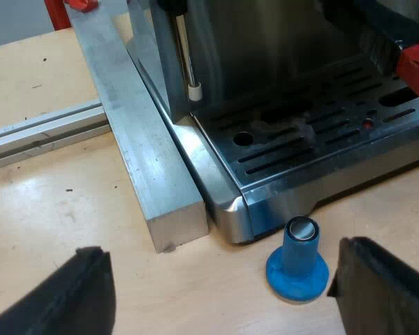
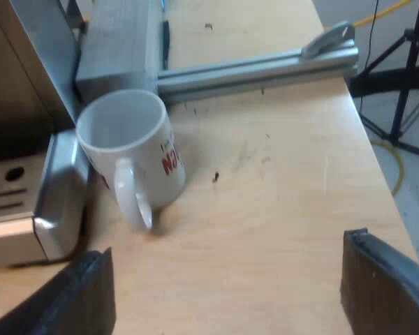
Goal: Put the handle in the coffee machine
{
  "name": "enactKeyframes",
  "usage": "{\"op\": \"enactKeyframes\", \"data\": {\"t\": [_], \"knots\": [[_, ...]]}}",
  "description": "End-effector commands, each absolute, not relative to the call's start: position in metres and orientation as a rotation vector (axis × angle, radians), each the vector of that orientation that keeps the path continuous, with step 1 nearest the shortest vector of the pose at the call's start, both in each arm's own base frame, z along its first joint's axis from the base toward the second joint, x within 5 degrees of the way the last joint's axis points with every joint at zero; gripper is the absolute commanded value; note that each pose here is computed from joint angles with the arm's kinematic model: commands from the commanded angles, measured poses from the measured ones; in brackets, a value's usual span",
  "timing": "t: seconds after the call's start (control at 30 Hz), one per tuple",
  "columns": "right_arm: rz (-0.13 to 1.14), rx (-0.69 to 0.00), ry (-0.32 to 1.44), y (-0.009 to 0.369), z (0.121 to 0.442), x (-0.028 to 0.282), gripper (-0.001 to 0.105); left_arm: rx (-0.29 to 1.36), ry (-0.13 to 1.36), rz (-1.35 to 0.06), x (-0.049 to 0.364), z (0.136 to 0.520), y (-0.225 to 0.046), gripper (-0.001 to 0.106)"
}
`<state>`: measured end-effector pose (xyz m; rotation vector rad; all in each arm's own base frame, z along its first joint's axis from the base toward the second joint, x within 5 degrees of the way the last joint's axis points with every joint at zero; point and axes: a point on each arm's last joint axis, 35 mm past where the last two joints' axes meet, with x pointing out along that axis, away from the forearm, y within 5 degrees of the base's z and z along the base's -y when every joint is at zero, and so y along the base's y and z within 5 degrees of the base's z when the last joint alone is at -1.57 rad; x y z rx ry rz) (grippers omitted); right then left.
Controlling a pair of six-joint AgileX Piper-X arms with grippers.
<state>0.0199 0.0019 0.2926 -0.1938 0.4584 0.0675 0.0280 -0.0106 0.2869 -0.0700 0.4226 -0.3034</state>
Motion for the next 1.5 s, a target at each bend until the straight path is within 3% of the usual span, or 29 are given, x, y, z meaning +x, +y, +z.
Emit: {"op": "enactKeyframes", "data": {"t": [0.03,0.33,1.5], "knots": [[0.067,-0.191,0.474,0.001,0.284,0.027,0.069,-0.076,0.414,-0.303,0.030,0.290,-0.011,0.067],[0.079,-0.178,0.573,0.000,0.247,0.041,0.069,-0.078,0.414,-0.296,0.030,0.290,-0.011,0.067],[0.075,-0.167,0.566,0.000,0.245,0.043,0.069,-0.078,0.413,-0.296,0.031,0.289,-0.011,0.067]]}}
